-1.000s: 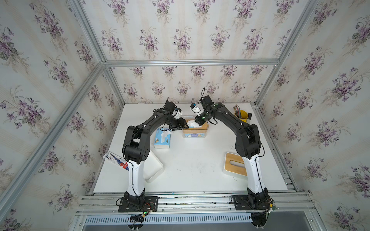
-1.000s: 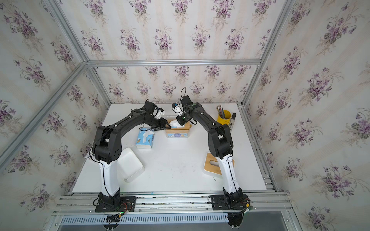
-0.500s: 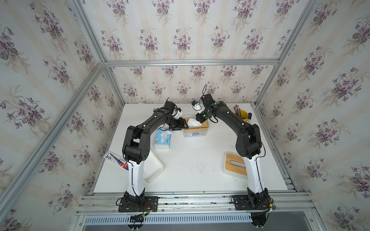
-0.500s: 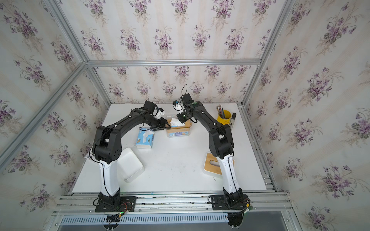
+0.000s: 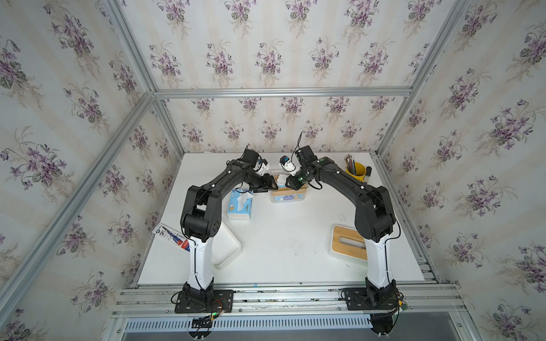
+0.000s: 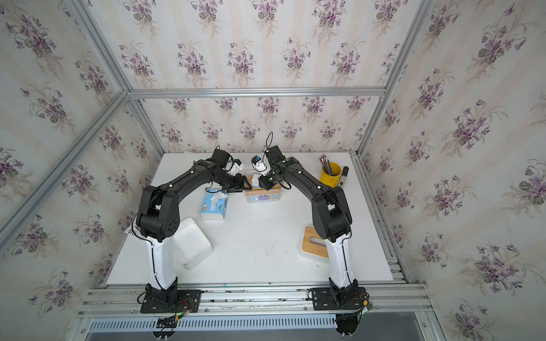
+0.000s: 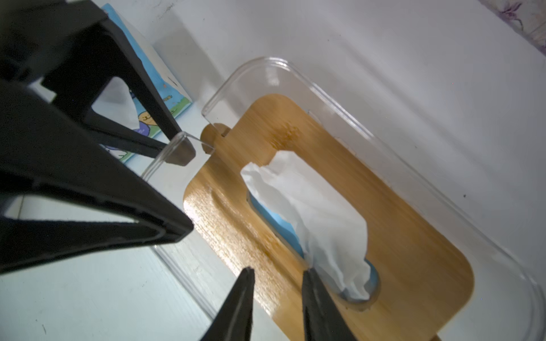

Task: Put the tissue paper into the tissue box
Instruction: Pull the paper towel from the tissue box.

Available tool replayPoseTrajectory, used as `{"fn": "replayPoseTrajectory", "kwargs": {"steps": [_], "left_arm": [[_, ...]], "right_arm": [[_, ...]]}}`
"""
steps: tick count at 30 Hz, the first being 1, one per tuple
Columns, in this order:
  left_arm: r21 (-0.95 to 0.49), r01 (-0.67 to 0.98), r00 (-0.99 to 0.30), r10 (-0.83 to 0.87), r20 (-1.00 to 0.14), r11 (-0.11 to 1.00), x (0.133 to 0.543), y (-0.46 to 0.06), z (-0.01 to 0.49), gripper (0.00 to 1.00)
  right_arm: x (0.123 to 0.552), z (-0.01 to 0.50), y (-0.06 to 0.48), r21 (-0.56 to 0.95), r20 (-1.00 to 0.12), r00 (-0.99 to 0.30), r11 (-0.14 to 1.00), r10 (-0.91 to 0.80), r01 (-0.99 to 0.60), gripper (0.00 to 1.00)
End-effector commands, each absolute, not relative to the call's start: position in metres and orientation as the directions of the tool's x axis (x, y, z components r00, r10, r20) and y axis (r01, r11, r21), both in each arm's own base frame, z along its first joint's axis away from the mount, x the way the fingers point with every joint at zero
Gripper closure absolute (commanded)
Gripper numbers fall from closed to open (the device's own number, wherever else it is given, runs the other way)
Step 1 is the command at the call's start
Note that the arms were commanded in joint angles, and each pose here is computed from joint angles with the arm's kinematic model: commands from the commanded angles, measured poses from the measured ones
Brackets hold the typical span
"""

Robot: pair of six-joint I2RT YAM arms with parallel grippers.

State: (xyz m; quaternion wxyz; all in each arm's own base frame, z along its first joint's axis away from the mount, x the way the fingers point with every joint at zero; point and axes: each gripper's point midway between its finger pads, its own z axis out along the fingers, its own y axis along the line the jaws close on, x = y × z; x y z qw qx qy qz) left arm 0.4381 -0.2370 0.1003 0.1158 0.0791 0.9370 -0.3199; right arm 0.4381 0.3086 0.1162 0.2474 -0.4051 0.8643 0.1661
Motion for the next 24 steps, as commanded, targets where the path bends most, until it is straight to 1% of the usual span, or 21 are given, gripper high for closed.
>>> {"fn": "replayPoseTrajectory", "kwargs": {"steps": [1,8,20,24], "left_arm": [[-0.584,0.233,-0.956,0.071,-0.286,0.778,0.441,-0.238,0.105,0.36],[-0.584,0.235,-0.955,0.072,-0.288,0.777,0.441,-0.238,0.105,0.36],[-0.585,0.236,-0.956,0.075,-0.285,0.776,0.44,-0.238,0.105,0.36],[-0.586,0.238,-0.955,0.077,-0.286,0.775,0.44,-0.238,0.105,0.36]], "right_arm": [[0.448,0.115,0.317,0.066,-0.593,-0.523,0.611,-0.613,-0.789,0.67],[0.456,0.108,0.315,0.039,-0.592,-0.521,0.624,-0.615,-0.781,0.68],[0.456,0.095,0.317,0.048,-0.573,-0.525,0.614,-0.63,-0.788,0.68],[0.461,0.092,0.316,0.033,-0.568,-0.526,0.621,-0.633,-0.783,0.72]]}}
